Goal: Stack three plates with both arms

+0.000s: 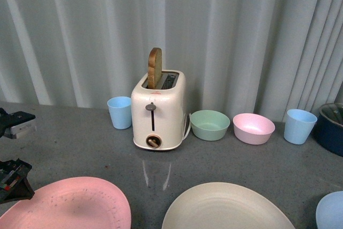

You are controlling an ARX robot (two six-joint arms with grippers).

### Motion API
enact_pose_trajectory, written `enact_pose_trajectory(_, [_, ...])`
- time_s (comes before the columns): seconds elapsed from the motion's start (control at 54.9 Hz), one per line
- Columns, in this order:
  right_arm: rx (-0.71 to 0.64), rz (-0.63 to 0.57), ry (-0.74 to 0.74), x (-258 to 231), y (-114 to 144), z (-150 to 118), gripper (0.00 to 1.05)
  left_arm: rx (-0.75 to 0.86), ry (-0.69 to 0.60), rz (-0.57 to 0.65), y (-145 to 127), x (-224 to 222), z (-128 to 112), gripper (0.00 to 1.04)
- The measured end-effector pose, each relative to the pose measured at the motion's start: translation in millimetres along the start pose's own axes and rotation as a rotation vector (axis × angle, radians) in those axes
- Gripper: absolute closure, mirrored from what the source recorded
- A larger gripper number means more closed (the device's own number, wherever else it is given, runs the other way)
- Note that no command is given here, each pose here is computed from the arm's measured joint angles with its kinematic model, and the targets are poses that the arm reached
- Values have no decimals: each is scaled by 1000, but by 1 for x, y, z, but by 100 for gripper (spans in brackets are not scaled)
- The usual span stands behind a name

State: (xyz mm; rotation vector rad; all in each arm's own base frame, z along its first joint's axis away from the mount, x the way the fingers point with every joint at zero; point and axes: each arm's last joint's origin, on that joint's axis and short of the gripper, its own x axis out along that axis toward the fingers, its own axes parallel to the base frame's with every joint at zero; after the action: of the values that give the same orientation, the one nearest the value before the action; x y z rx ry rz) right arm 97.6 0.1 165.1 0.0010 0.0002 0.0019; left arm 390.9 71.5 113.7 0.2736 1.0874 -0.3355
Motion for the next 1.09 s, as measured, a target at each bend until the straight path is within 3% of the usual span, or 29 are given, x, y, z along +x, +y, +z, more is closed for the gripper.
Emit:
enact_pose_trajectory(0.491, [0,0,0,0,0,0,7,-54,80,-14,12,28,-9,7])
enact_pose_trajectory(0.928, [0,0,0,0,0,0,7,0,136,-38,-11,49,-20,7])
enact_pose_trajectory(0.965, [0,0,0,0,0,0,7,7,135,-32,-12,49,-19,10])
enact_pose_trajectory(1.092, [0,0,0,0,0,0,7,19,130,-34,-16,50,-17,37])
